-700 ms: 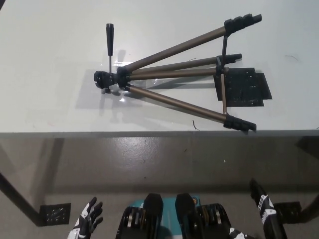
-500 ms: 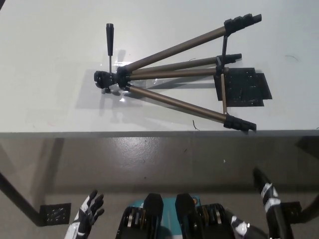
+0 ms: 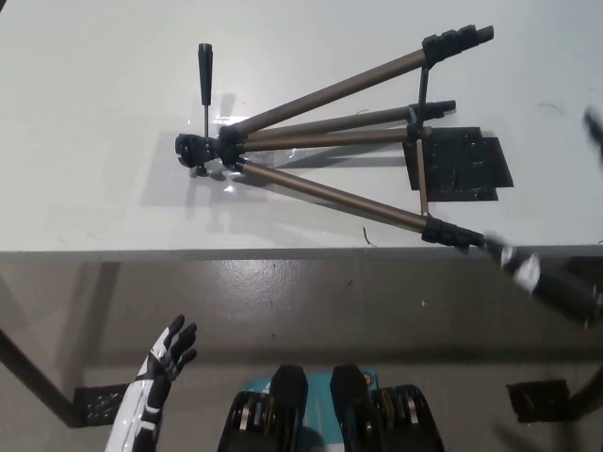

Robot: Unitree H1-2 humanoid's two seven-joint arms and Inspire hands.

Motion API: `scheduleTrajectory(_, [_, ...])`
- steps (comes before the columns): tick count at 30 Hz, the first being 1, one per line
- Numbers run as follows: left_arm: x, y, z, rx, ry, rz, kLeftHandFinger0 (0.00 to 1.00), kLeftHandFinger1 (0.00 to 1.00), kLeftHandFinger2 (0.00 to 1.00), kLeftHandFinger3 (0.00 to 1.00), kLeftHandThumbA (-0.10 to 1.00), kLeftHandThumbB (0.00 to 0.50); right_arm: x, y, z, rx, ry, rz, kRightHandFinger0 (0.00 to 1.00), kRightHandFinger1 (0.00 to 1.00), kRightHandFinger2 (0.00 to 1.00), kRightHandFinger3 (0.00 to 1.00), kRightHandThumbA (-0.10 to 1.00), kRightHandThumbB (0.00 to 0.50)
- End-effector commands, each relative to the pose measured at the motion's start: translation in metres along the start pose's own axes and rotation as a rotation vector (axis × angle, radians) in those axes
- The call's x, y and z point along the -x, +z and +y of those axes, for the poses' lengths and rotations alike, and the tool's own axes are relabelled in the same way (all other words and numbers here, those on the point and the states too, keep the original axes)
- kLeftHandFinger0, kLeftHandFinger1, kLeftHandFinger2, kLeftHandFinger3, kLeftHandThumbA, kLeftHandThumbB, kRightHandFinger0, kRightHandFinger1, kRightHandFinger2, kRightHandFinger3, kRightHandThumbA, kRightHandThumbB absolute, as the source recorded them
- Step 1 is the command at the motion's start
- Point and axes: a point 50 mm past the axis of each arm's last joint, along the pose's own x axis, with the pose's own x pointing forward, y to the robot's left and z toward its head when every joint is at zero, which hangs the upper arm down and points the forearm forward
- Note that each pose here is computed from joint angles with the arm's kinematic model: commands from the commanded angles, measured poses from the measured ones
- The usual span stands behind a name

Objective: A tripod lies near the right hand side of the table and the robot grab a leg of the tripod using its right hand and put it up right.

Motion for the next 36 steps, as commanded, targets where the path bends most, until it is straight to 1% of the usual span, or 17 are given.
scheduleTrajectory(1, [0.003, -0.003, 0.0, -0.016, -0.022, 0.007, 1.0, 1.0, 1.0, 1.0, 1.0, 0.5, -0.064, 0.014, -0.024, 0.293, 0.111, 0.008, 1.0, 1.0, 1.0, 1.0, 1.0, 0.457])
scheduleTrajectory(3, [0.004, -0.005, -0.001, -0.017, -0.023, 0.014, 1.0, 1.0, 1.0, 1.0, 1.0, 0.5, -0.09, 0.017, -0.027, 0.381, 0.159, 0.003, 1.0, 1.0, 1.0, 1.0, 1.0, 0.474])
scheduleTrajectory(4, [0.005, -0.006, -0.001, -0.015, -0.021, 0.02, 1.0, 1.0, 1.0, 1.0, 1.0, 0.5, -0.105, 0.019, -0.028, 0.418, 0.177, -0.015, 1.0, 1.0, 1.0, 1.0, 1.0, 0.474])
scheduleTrajectory(5, [0.005, -0.008, -0.001, -0.017, -0.023, 0.024, 1.0, 1.0, 1.0, 1.0, 1.0, 0.5, -0.129, 0.024, -0.027, 0.485, 0.213, -0.013, 1.0, 1.0, 1.0, 1.0, 1.0, 0.487])
scheduleTrajectory(6, [0.005, -0.008, -0.001, -0.019, -0.024, 0.022, 1.0, 1.0, 1.0, 1.0, 1.0, 0.5, -0.135, 0.025, -0.027, 0.504, 0.225, -0.01, 1.0, 1.0, 1.0, 1.0, 1.0, 0.489])
scheduleTrajectory(7, [0.005, -0.01, -0.001, -0.028, -0.025, 0.023, 1.0, 1.0, 1.0, 1.0, 1.0, 0.5, -0.158, 0.029, -0.023, 0.558, 0.265, -0.003, 1.0, 1.0, 1.0, 1.0, 1.0, 0.5])
scheduleTrajectory(10, [0.007, -0.012, -0.001, -0.038, -0.029, 0.032, 1.0, 1.0, 1.0, 1.0, 1.0, 0.5, -0.194, 0.033, -0.009, 0.63, 0.322, 0.021, 1.0, 1.0, 1.0, 1.0, 1.0, 0.5])
scheduleTrajectory(12, [0.008, -0.014, 0.0, -0.045, -0.034, 0.036, 1.0, 1.0, 1.0, 1.0, 1.0, 0.5, -0.217, 0.036, 0.002, 0.655, 0.377, 0.049, 1.0, 1.0, 1.0, 1.0, 1.0, 0.5])
scheduleTrajectory(17, [0.008, -0.017, -0.001, -0.07, -0.042, 0.045, 1.0, 1.0, 1.0, 1.0, 1.0, 0.5, -0.254, 0.034, 0.024, 0.68, 0.437, 0.062, 1.0, 1.0, 1.0, 1.0, 1.0, 0.5])
scheduleTrajectory(18, [0.008, -0.017, -0.002, -0.078, -0.04, 0.042, 1.0, 1.0, 1.0, 1.0, 1.0, 0.5, -0.266, 0.032, 0.034, 0.688, 0.474, 0.089, 1.0, 1.0, 1.0, 1.0, 1.0, 0.5])
scheduleTrajectory(22, [0.011, -0.018, -0.003, -0.075, -0.042, 0.052, 1.0, 1.0, 1.0, 1.0, 1.0, 0.5, -0.283, 0.026, 0.056, 0.716, 0.53, 0.13, 1.0, 1.0, 1.0, 1.0, 1.0, 0.5])
scheduleTrajectory(24, [0.011, -0.02, -0.002, -0.075, -0.044, 0.054, 1.0, 1.0, 1.0, 1.0, 1.0, 0.5, -0.293, 0.02, 0.071, 0.718, 0.561, 0.161, 1.0, 1.0, 1.0, 1.0, 0.96, 0.5])
scheduleTrajectory(30, [0.013, -0.021, -0.002, -0.076, -0.047, 0.061, 1.0, 1.0, 1.0, 1.0, 1.0, 0.5, -0.313, 0.009, 0.104, 0.793, 0.671, 0.244, 1.0, 1.0, 1.0, 1.0, 0.96, 0.5])
scheduleTrajectory(32, [0.015, -0.021, -0.002, -0.078, -0.051, 0.061, 1.0, 1.0, 1.0, 1.0, 1.0, 0.5, -0.315, 0.001, 0.116, 0.825, 0.742, 0.292, 1.0, 1.0, 1.0, 1.0, 0.98, 0.5])
scheduleTrajectory(33, [0.015, -0.022, -0.002, -0.079, -0.051, 0.061, 1.0, 1.0, 1.0, 1.0, 1.0, 0.5, -0.315, -0.001, 0.118, 0.831, 0.751, 0.297, 1.0, 1.0, 1.0, 1.0, 0.98, 0.5])
scheduleTrajectory(36, [0.017, -0.022, -0.001, -0.081, -0.05, 0.073, 1.0, 1.0, 1.0, 1.0, 1.0, 0.5, -0.312, -0.011, 0.128, 0.798, 0.815, 0.383, 1.0, 1.0, 1.0, 1.0, 0.93, 0.5])
